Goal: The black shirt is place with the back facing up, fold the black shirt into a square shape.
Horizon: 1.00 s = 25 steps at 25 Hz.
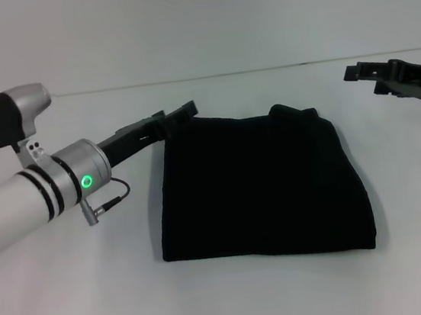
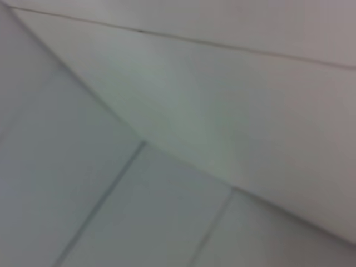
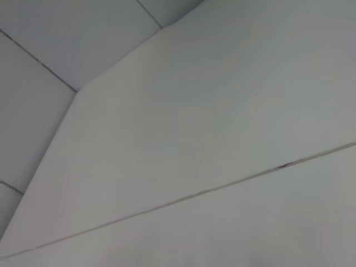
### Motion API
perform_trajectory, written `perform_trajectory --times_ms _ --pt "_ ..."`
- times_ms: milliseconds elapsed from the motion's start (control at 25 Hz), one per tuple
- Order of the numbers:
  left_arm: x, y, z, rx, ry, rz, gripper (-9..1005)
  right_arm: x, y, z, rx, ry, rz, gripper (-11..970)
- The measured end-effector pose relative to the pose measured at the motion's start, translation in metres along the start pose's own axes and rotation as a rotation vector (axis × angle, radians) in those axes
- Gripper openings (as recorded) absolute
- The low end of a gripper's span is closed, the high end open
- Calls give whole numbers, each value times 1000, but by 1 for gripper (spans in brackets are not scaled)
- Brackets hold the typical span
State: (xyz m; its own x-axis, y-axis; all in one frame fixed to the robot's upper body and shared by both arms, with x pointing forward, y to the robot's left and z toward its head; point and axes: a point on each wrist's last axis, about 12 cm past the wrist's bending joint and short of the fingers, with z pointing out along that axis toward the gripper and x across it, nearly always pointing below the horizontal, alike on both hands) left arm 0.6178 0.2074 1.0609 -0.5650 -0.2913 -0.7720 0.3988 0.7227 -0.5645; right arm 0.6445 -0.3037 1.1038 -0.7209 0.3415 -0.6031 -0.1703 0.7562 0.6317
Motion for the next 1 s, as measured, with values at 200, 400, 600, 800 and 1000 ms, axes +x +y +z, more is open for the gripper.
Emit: perform_trajectory --times_ms 200,400,600,800,1000 --pt "-6 3 12 -102 55 17 656 -2 -1 -4 -10 8 -15 880" --pt "-5 3 19 -160 91 47 646 -1 0 -4 -17 16 -28 881" --pt "-7 3 21 -173 92 58 635 0 0 -4 -17 16 -28 881" --pt "-4 -3 26 -150 130 93 624 -2 1 -4 -17 12 -28 881" --pt "-3 -6 28 -147 144 108 614 -4 2 -3 -20 13 -34 881"
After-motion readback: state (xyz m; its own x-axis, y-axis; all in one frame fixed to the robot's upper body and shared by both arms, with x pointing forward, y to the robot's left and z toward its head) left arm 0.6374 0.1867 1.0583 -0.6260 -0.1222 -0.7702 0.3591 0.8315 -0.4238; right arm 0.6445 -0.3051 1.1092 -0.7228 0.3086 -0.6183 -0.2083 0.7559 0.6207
